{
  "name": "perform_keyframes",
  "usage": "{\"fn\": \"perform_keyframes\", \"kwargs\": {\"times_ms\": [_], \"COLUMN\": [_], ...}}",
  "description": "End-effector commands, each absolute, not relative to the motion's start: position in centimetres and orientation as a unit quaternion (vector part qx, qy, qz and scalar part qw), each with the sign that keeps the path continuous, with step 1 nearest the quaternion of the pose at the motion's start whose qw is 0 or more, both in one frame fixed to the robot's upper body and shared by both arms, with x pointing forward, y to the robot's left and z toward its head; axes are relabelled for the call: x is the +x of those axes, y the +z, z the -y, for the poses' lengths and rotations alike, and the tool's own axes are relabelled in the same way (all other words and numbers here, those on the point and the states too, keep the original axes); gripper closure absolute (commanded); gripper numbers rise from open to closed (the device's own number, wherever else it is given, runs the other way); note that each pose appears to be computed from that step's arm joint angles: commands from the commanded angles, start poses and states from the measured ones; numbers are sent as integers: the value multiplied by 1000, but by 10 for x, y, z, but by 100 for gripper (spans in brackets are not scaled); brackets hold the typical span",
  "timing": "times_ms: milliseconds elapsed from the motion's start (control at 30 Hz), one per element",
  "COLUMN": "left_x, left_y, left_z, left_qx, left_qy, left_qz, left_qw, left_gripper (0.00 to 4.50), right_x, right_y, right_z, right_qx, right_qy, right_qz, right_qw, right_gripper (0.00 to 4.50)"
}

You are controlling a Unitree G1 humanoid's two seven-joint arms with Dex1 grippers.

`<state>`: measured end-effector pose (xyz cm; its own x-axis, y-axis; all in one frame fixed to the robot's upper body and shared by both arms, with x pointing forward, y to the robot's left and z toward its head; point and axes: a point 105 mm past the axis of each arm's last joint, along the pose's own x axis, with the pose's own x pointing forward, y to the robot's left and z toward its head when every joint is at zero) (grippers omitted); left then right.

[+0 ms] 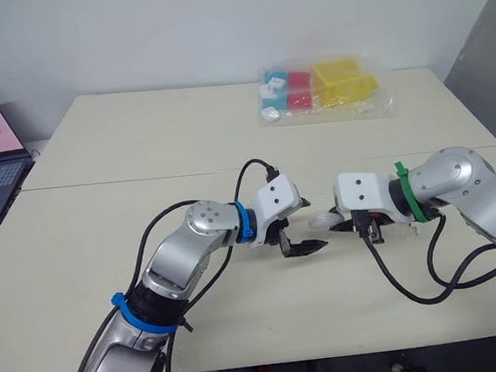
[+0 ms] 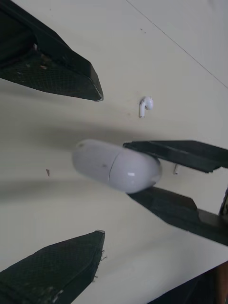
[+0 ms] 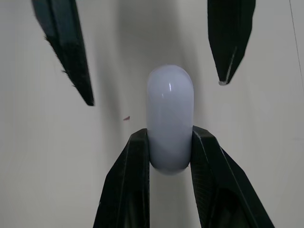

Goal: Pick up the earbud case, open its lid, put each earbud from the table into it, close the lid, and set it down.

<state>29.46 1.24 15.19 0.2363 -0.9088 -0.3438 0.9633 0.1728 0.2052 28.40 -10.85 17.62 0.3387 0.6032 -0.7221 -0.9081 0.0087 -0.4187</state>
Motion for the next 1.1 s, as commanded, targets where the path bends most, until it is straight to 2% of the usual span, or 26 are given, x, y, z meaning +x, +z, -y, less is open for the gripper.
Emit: {"fn": "perform_keyframes", "kwargs": {"times_ms": [33,333,433,733,767,1100], "left_x": [292,290,291,290,291,289], "left_y": [159,161,163,163,163,161], "left_z": [-7,-3,-3,-3,-3,0], "left_qx": [209,200,199,203,202,206], "left_qy": [-623,-630,-629,-631,-631,-632], "left_qz": [-50,-44,-40,-40,-39,-33], "left_qw": [752,749,750,747,748,747], "left_gripper": [0,0,59,348,364,365], "right_x": [283,280,280,281,280,278], "right_y": [192,192,192,189,188,186], "right_z": [106,106,106,109,109,107], "right_qx": [-462,-465,-466,-468,-468,-463], "right_qy": [542,544,544,545,545,555], "right_qz": [-148,-149,-150,-152,-152,-152], "right_qw": [686,682,682,680,679,674], "right_gripper": [375,375,375,375,375,375]}}
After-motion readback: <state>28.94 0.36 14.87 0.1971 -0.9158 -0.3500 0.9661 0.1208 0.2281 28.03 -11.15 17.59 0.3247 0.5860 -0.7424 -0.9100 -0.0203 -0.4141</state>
